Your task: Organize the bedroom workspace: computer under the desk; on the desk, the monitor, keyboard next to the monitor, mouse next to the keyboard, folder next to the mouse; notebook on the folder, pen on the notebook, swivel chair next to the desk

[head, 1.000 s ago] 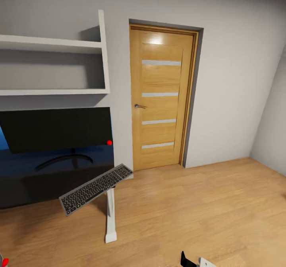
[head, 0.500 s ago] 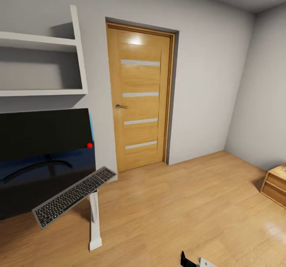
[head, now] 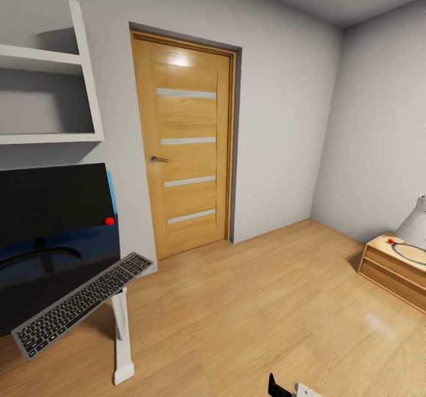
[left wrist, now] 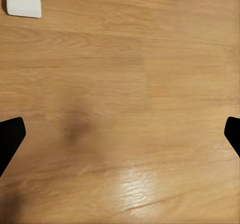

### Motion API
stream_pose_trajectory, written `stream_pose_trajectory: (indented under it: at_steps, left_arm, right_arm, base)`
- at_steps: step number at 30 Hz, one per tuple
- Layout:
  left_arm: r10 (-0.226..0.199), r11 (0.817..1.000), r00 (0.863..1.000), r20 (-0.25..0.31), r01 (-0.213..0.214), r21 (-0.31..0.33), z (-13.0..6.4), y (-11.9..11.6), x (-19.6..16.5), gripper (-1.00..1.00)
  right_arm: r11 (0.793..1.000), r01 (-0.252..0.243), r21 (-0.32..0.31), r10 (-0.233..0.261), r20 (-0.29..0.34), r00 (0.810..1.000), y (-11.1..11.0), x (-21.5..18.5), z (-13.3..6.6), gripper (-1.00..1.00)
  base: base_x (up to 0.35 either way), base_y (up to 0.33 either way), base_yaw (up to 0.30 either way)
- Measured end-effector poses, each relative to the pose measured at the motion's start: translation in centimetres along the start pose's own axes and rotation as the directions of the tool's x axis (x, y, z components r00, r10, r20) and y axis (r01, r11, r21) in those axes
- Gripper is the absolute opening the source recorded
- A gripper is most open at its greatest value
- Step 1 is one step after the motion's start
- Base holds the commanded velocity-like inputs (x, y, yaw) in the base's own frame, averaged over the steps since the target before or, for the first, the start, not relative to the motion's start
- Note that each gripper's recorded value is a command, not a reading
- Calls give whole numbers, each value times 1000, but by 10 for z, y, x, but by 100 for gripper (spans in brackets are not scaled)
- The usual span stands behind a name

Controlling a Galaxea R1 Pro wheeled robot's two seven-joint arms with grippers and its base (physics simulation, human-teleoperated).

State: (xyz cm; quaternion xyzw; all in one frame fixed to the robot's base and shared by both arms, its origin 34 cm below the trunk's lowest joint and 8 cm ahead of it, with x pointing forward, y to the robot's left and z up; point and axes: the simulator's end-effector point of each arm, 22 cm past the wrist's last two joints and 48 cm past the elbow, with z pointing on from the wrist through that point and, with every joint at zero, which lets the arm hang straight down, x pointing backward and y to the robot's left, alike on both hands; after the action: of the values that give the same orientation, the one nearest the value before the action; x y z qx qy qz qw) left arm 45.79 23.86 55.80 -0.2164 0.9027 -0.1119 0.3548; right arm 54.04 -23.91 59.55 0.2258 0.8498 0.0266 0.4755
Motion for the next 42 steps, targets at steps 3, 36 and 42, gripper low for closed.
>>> stream_pose_trajectory:
  at_steps: [3,36,42]
  left_arm:
    - [0,1000,1000,0,0,0,0,0,0,100]
    - [-3,1000,999,-34,2,-19,2,8,14,100]
    - [-3,1000,999,-42,2,-23,2,10,18,100]
  right_arm:
    - [1000,-8,4,8,-1,1000,0,0,0,100]
    - [1000,-7,26,8,-50,999,-6,22,0,100]
    - [1000,-14,25,15,-67,998,2,30,-2,100]
  base:
    - [0,0,-17]
    - [0,0,-123]
    - [0,0,-2]
